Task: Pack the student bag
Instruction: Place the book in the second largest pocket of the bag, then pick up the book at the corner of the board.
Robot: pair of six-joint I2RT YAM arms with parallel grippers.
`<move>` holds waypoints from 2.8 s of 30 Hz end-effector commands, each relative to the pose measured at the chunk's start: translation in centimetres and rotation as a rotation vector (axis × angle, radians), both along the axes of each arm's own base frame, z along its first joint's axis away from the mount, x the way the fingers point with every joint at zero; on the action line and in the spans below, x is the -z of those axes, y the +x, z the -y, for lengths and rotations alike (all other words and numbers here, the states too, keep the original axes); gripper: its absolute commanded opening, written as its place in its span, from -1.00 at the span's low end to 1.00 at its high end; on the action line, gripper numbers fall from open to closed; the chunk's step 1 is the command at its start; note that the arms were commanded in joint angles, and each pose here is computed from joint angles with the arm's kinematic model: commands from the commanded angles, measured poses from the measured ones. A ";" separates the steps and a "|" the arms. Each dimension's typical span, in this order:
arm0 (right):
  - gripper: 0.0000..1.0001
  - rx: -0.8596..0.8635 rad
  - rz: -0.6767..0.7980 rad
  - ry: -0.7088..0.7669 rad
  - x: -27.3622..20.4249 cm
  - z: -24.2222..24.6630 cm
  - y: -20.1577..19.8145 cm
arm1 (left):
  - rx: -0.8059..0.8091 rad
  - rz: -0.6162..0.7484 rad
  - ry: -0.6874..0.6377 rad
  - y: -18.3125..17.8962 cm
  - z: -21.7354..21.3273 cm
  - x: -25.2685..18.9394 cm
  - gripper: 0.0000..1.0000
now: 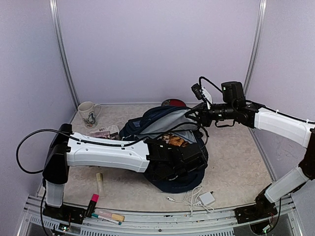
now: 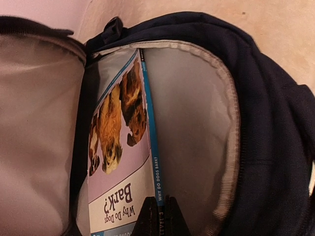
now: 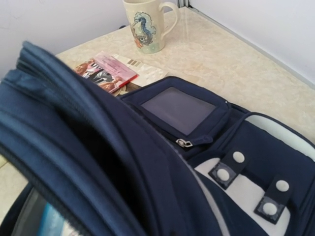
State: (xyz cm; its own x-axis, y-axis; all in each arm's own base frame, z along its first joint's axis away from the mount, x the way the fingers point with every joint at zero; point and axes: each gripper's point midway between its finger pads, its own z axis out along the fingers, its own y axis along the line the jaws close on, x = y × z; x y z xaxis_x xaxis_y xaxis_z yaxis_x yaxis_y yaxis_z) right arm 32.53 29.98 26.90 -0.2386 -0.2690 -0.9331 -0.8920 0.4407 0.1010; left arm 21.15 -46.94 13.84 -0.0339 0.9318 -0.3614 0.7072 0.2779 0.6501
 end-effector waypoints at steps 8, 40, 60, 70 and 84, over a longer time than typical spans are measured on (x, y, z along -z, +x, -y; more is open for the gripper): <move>-1.00 -0.074 0.105 0.150 -6.4 -0.7 -1.2 | -0.393 0.076 0.136 6.7 -7.4 2.2 -1.00; -1.00 -0.071 0.083 0.154 -6.3 -1.3 -1.1 | 0.115 0.049 -0.136 3.7 -2.0 -3.8 0.07; -1.00 -0.110 0.058 0.157 -6.1 -1.5 -1.9 | 0.067 0.167 0.249 11.0 -3.5 6.5 0.00; -1.00 -0.100 0.056 0.157 -6.0 -1.5 -2.0 | -0.075 0.295 -0.047 14.9 -0.3 0.8 0.03; -1.00 -0.008 0.079 0.105 -5.0 -0.8 -0.5 | 0.300 0.010 -0.490 -1.6 0.1 -11.3 0.77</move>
State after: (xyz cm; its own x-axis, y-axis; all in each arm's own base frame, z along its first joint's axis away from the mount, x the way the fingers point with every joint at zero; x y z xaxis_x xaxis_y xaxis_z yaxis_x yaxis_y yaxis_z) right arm 32.14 30.51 27.27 -0.2744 -0.2394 -0.9313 -0.8876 0.4356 0.1496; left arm 20.05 -49.18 20.12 0.3141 0.7307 -0.6061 0.7347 0.2172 0.6427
